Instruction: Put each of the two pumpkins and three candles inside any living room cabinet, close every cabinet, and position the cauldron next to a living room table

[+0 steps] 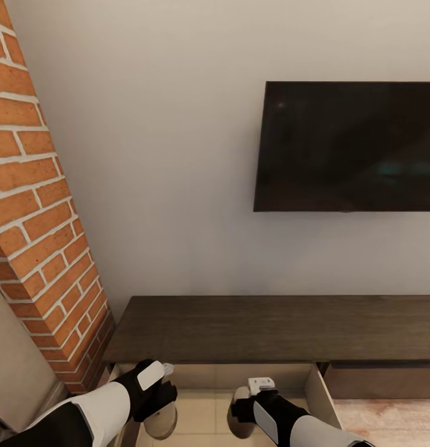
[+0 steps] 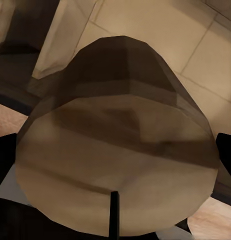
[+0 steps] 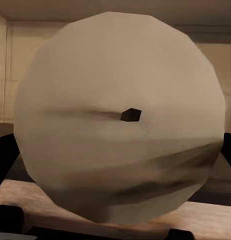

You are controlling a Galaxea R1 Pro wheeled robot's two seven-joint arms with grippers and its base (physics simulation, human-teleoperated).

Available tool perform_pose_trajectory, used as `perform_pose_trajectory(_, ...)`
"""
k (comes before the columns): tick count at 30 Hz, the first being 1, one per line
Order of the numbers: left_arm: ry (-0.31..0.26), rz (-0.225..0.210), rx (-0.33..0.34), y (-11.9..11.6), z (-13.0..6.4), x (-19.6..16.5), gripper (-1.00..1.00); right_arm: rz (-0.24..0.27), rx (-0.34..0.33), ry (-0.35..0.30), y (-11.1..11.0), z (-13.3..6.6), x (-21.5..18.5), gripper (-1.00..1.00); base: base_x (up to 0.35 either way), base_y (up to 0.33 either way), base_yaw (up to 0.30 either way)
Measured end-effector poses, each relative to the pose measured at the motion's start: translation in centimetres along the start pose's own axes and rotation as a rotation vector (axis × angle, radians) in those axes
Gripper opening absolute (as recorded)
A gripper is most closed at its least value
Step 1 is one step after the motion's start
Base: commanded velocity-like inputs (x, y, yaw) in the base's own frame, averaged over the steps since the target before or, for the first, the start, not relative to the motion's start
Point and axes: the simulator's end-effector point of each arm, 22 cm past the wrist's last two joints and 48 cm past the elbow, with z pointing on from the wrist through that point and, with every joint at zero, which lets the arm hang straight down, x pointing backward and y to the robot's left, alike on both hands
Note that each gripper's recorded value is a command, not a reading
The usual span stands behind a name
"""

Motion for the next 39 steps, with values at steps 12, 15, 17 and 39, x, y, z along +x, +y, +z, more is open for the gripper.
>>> perform_pose_trajectory(12,-0.004,-0.012,0.001,0.4,1.2,-0.1,-1.0,-0.001,-0.009,0.002,0.0,1.1,0.6,-1.0,0.0,0.0,0.0)
perform_pose_trajectory(15,-0.004,-0.012,0.0,0.4,1.8,0.0,-1.0,-0.001,-0.01,0.003,0.0,1.6,0.9,-1.0,0.0,0.0,0.0)
perform_pose_trajectory(17,-0.004,-0.012,0.0,0.5,2.1,0.0,-1.0,-0.002,-0.011,0.003,0.0,1.9,1.0,-1.0,0.0,0.0,0.0)
perform_pose_trajectory(39,0.001,-0.011,-0.002,0.8,6.3,0.9,-1.0,0.0,-0.07,-0.033,0.9,5.6,2.1,-1.0,0.0,0.0,0.0)
